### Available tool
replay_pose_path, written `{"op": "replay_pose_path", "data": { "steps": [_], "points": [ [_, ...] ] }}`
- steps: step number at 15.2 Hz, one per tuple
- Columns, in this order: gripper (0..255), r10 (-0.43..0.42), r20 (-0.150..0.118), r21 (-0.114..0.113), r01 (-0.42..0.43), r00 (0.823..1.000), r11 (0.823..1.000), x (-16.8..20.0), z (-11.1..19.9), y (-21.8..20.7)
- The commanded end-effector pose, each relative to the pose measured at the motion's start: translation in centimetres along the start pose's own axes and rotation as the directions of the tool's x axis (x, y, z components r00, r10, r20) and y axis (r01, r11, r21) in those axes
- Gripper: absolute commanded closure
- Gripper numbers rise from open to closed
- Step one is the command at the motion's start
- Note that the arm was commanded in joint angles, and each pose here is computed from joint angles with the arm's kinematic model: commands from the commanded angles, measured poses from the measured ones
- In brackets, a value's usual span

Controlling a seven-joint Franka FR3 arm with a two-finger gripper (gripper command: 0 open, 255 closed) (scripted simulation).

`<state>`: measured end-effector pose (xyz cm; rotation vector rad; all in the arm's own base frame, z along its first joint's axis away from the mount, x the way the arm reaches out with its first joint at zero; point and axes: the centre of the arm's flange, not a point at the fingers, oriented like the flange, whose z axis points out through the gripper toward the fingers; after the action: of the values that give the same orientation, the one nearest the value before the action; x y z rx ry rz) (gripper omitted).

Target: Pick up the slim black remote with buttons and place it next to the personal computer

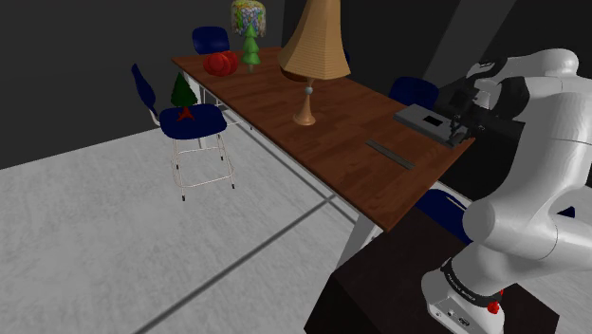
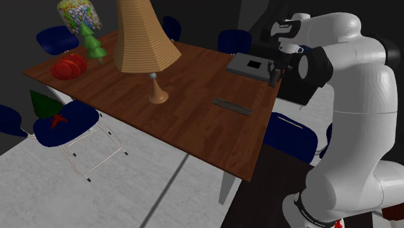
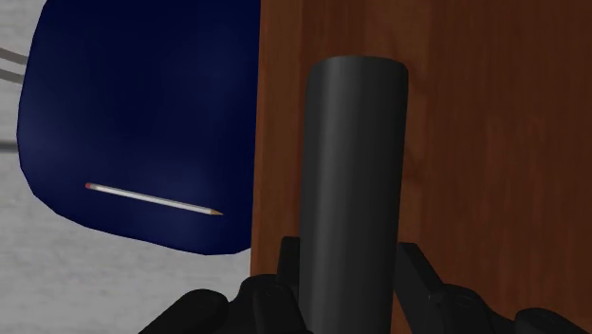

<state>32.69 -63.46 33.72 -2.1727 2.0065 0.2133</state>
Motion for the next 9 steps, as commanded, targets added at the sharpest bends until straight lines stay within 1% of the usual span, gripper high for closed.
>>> {"op": "replay_pose_path", "data": {
  "steps": [1, 9],
  "points": [
    [255, 0.000, -0.001, 0.000, 0.000, 1.000, 1.000, 0.3, 1.0, 0.0],
    [255, 0.000, -0.001, 0.000, 0.000, 1.000, 1.000, 1.2, 5.1, 0.1]
  ]
}}
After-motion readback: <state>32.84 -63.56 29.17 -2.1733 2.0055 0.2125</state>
